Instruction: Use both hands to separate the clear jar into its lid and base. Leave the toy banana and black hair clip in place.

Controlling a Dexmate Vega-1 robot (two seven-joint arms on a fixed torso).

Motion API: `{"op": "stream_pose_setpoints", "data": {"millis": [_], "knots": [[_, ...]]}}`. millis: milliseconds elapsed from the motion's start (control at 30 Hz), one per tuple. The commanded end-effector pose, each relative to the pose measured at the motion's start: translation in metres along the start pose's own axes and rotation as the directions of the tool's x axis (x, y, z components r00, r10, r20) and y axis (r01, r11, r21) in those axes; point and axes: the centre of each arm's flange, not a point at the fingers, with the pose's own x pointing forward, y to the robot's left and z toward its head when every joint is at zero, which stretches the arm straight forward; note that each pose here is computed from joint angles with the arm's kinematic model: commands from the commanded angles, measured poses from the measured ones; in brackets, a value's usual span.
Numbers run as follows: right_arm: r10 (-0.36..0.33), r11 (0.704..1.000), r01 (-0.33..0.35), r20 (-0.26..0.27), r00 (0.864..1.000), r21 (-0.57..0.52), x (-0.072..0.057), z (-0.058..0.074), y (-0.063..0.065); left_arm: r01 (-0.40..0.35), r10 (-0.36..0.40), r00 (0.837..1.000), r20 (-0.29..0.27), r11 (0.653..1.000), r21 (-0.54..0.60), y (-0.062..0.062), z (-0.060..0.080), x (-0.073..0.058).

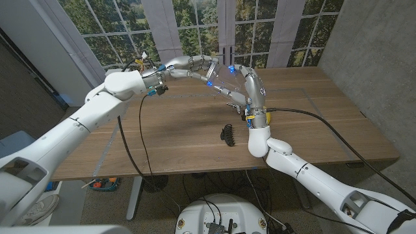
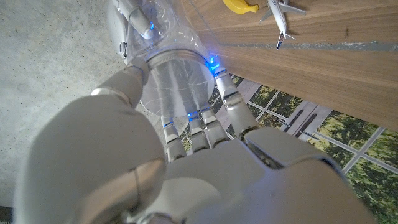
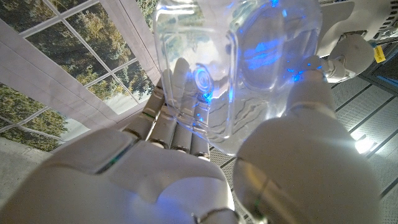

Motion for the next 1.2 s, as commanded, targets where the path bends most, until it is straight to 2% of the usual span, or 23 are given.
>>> {"op": "stream_pose_setpoints", "data": {"millis": [33, 233, 433, 500, 600, 633, 700, 767, 833, 867, 900, 933, 1033, 1067, 1100, 1133, 1167, 1200], "knots": [[0.001, 1.0, -0.001, 0.004, 1.0, 0.009, 0.004, -0.001, 0.003, 0.006, -0.006, 1.0, -0.012, 1.0, 0.003, 0.0, -0.003, 0.007], [0.0, 1.0, 0.0, 0.013, 1.0, 0.009, 0.005, -0.001, 0.005, -0.014, 0.013, 0.999, -0.037, 1.0, -0.024, -0.005, -0.006, 0.01], [-0.001, 1.0, 0.002, 0.029, 1.0, -0.01, 0.005, -0.001, 0.008, -0.076, 0.068, 0.995, -0.079, 0.992, -0.105, -0.009, -0.011, 0.01], [0.002, 1.0, -0.001, 0.041, 0.999, -0.025, 0.005, 0.0, 0.009, -0.107, 0.087, 0.989, -0.117, 0.978, -0.179, -0.011, -0.016, 0.01], [0.0, 0.999, 0.002, 0.054, 0.999, -0.038, 0.005, 0.0, 0.009, -0.129, 0.099, 0.985, -0.141, 0.966, -0.222, -0.012, -0.018, 0.01], [0.0, 0.999, 0.003, 0.061, 0.998, -0.046, 0.005, 0.001, 0.01, -0.154, 0.11, 0.978, -0.176, 0.953, -0.261, -0.014, -0.021, 0.009], [0.0, 0.999, 0.004, 0.067, 0.998, -0.052, 0.005, 0.001, 0.01, -0.146, 0.092, 0.976, -0.198, 0.948, -0.281, -0.015, -0.021, 0.009], [0.001, 0.998, 0.003, 0.074, 0.997, -0.058, 0.006, 0.001, 0.011, -0.163, 0.079, 0.966, -0.248, 0.927, -0.338, -0.018, -0.023, 0.008], [0.001, 0.998, 0.004, 0.078, 0.997, -0.06, 0.006, 0.001, 0.011, -0.166, 0.072, 0.961, -0.265, 0.92, -0.354, -0.019, -0.023, 0.008], [0.0, 0.998, 0.005, 0.082, 0.997, -0.065, 0.006, 0.001, 0.012, -0.17, 0.066, 0.959, -0.277, 0.912, -0.372, -0.019, -0.024, 0.008], [0.0, 0.998, 0.006, 0.088, 0.996, -0.063, 0.006, 0.002, 0.012, -0.172, 0.043, 0.954, -0.297, 0.888, -0.426, -0.02, -0.027, 0.009], [-0.001, 0.998, 0.007, 0.088, 0.996, -0.063, 0.006, 0.002, 0.012, -0.173, 0.041, 0.953, -0.3, 0.887, -0.429, -0.02, -0.027, 0.009], [-0.003, 0.998, 0.009, 0.092, 0.996, -0.065, 0.006, 0.002, 0.012, -0.181, 0.003, 0.945, -0.328, 0.837, -0.516, -0.021, -0.032, 0.009], [-0.002, 0.998, 0.009, 0.094, 0.996, -0.067, 0.007, 0.002, 0.013, -0.187, -0.026, 0.938, -0.345, 0.801, -0.569, -0.022, -0.036, 0.009], [-0.003, 0.998, 0.009, 0.094, 0.996, -0.067, 0.007, 0.002, 0.013, -0.188, -0.028, 0.937, -0.348, 0.799, -0.571, -0.022, -0.036, 0.009], [-0.002, 0.998, 0.009, 0.095, 0.995, -0.069, 0.007, 0.002, 0.013, -0.191, -0.031, 0.939, -0.343, 0.781, -0.594, -0.022, -0.038, 0.01], [-0.002, 0.997, 0.009, 0.096, 0.995, -0.071, 0.007, 0.002, 0.013, -0.19, -0.04, 0.94, -0.338, 0.761, -0.62, -0.023, -0.04, 0.01], [-0.003, 0.997, 0.01, 0.095, 0.995, -0.071, 0.007, 0.001, 0.013, -0.193, -0.062, 0.938, -0.342, 0.727, -0.659, -0.023, -0.042, 0.011]]}}
